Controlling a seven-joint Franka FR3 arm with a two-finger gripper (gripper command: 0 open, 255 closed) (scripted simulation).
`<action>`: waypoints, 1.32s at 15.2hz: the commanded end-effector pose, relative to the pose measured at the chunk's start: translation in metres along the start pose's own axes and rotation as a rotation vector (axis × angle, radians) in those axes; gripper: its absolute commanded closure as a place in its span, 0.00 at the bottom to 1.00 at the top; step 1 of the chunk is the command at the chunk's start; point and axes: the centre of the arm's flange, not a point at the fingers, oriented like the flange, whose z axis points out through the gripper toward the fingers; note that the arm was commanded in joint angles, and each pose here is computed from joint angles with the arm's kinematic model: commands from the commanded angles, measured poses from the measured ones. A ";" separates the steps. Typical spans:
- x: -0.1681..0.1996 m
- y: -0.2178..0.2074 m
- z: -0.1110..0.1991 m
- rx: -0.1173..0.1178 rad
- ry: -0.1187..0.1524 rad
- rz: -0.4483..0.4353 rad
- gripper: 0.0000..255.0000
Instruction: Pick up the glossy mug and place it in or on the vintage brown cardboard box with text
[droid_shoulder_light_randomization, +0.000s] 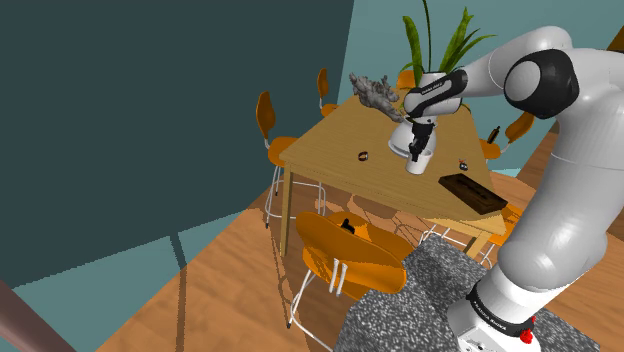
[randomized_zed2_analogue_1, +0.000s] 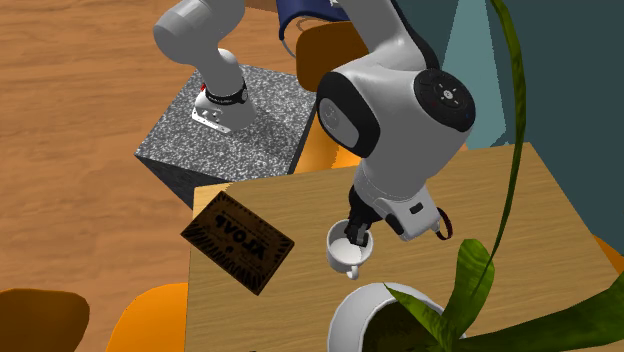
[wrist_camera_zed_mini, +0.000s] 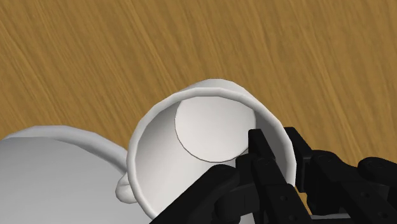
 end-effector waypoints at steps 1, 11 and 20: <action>0.000 0.000 0.000 0.000 0.000 0.000 1.00; -0.005 0.003 -0.037 0.000 0.000 0.000 1.00; -0.011 0.007 -0.084 0.000 0.000 0.000 1.00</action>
